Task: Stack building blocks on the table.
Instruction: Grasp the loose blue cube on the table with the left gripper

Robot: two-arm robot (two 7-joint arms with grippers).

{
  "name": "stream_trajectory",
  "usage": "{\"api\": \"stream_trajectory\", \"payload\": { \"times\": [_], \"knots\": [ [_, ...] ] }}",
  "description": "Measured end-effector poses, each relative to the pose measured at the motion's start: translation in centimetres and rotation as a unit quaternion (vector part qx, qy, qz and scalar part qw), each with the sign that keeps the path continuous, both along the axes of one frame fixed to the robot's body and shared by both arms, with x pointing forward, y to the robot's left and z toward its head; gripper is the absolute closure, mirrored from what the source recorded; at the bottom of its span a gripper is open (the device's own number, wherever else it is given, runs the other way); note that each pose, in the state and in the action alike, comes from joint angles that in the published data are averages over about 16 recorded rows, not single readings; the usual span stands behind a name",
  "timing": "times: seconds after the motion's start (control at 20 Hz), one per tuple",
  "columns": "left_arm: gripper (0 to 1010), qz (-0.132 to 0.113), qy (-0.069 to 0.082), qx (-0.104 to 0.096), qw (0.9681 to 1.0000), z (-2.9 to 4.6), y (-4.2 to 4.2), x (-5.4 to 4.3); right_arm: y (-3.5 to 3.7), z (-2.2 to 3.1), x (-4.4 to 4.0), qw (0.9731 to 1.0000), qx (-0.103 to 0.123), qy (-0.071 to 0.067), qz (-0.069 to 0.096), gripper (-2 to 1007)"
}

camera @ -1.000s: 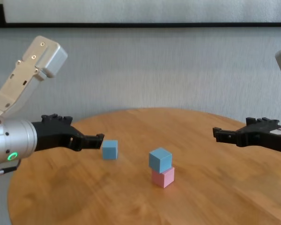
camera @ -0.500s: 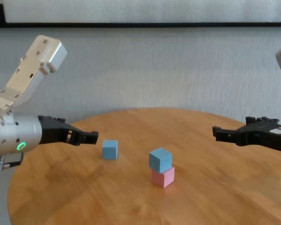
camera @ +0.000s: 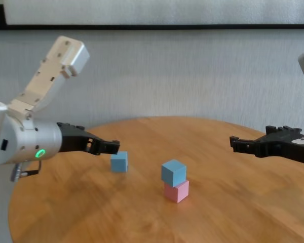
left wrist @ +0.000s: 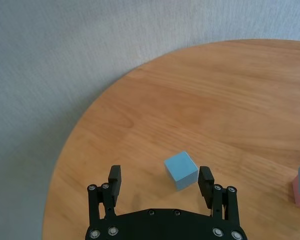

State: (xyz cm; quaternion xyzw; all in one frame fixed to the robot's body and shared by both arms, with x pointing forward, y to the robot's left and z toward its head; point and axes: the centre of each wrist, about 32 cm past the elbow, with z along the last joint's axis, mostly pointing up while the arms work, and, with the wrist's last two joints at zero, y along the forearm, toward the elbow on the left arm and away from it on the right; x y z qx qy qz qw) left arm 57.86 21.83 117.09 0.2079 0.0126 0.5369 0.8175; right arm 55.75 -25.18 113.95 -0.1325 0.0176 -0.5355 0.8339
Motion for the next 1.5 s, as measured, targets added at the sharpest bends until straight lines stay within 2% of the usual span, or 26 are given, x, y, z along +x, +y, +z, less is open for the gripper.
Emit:
{"api": "stream_trajectory", "payload": {
  "times": [0.3,0.55,1.5],
  "knots": [
    [10,-0.016,0.005,0.005,0.9999,-0.34,-1.1,0.72,0.01,0.0,-0.01,1.0,0.0,0.0,0.0,0],
    [10,-0.022,0.007,0.005,0.9997,-0.69,-1.67,1.13,0.02,0.0,-0.01,1.0,0.001,0.0,0.0,0],
    [10,-0.023,0.015,-0.007,0.9996,-1.92,-2.34,1.82,0.03,0.01,-0.01,1.0,0.001,-0.001,0.0,0]
  ]
}}
